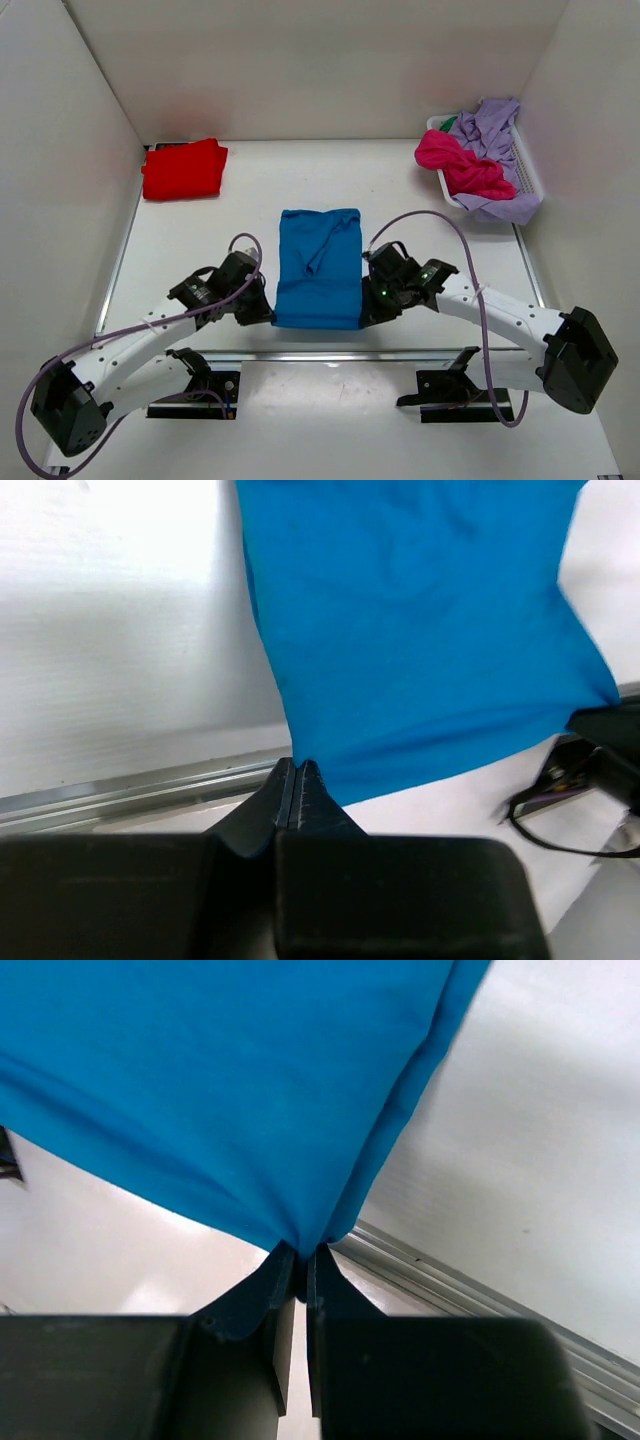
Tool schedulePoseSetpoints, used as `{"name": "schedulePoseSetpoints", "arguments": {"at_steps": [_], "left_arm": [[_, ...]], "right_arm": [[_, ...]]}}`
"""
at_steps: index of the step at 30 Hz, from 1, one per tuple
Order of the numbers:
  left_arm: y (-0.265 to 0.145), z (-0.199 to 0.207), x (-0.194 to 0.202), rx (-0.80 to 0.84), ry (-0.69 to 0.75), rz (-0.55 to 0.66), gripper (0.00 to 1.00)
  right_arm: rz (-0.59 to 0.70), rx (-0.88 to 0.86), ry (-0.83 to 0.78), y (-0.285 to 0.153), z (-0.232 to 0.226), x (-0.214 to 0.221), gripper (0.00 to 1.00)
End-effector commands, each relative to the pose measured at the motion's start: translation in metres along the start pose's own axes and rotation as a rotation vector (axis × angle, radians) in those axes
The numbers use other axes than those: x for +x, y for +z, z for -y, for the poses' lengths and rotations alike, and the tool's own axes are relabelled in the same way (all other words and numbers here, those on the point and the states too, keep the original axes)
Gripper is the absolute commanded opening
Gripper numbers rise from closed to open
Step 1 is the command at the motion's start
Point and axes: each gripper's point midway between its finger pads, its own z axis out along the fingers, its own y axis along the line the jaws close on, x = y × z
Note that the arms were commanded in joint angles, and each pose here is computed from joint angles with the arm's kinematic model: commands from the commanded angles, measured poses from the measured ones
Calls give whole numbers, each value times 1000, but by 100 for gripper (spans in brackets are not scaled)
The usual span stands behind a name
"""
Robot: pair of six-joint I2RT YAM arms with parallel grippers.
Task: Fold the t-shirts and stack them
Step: Fold the long partially folded tshirt into a neat square
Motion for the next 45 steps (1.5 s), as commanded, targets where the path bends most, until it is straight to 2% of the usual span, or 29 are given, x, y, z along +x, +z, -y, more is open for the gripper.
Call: {"name": "schedulePoseSetpoints", "arguments": {"at_steps": [1, 8, 17, 29, 45], "left_arm": [[-13, -9, -18, -68, -9, 32, 0], [-23, 20, -49, -42, 28, 44, 0], [-36, 40, -125, 16, -3, 147, 0], [-22, 68, -186, 68, 9, 170, 0], [3, 62, -230, 86, -37, 183, 0]], "right_arm": [[-25, 58, -22, -22, 12, -6, 0], [-13, 55, -67, -39, 5, -48, 0], [39, 68, -106, -56, 12, -111, 0], [144, 98, -127, -71, 24, -196, 0], [181, 113, -133, -49, 47, -259, 0]]}}
